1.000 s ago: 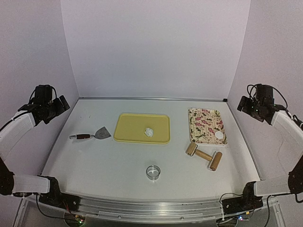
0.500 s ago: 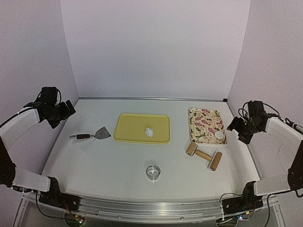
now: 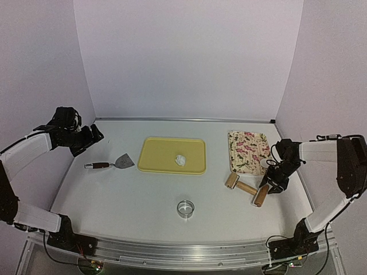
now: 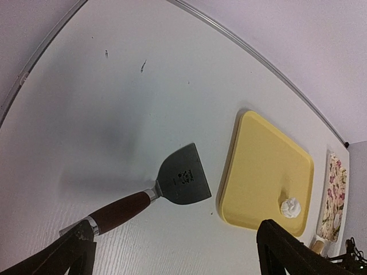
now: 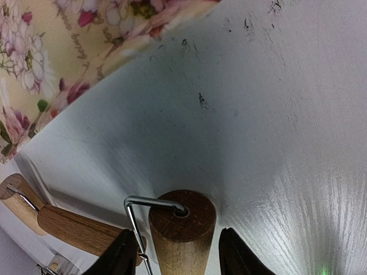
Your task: Roll out the dumpling wrappers from the dough
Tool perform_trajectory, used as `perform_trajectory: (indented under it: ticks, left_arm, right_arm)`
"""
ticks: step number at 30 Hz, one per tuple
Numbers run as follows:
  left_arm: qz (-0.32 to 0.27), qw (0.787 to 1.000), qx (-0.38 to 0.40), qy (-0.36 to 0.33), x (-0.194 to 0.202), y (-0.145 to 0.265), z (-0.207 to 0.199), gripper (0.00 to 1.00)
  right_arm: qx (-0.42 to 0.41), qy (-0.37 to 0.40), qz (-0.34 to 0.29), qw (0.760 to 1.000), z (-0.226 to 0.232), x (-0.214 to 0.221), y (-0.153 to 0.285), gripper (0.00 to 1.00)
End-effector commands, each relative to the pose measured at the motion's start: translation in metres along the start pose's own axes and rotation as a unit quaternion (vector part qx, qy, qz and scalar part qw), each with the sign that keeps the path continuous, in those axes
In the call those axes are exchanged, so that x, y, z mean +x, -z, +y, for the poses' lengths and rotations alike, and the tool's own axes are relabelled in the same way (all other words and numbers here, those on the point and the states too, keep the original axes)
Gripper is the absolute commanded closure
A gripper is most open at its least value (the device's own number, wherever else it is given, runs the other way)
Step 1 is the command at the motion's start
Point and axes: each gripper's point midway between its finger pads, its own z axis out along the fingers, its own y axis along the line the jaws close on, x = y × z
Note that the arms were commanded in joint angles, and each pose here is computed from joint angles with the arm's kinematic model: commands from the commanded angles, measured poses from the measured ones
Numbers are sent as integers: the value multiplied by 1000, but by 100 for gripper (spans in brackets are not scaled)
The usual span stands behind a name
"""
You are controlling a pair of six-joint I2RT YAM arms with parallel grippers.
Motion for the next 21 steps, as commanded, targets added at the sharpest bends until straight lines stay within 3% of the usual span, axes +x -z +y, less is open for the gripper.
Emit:
perform_trajectory:
  ticks: [1,9,14,18,19,21]
  left_arm:
    - [-16,999,30,-4,-8,7,-15,3]
    - [-6,999,34,1,0,8,-18,3]
    - [-11,998,57,14,-2,13,-28,3]
    - [0,995,98,22,2,13,-50,4]
    - [5,994,106,22,4,13,-56,4]
    - [14,992,124,20,7,14,-70,4]
  right_arm:
    - [28,-3,-14,1000,-2,-4,6,58]
    - [55,9,3,998,-2,0,-9,68]
    - [53,33,5,998,9,-2,-16,60]
    - [55,52,10,997,14,0,-23,60]
    - [53,58,9,997,15,1,-23,64]
    - [44,68,7,997,21,2,-20,80]
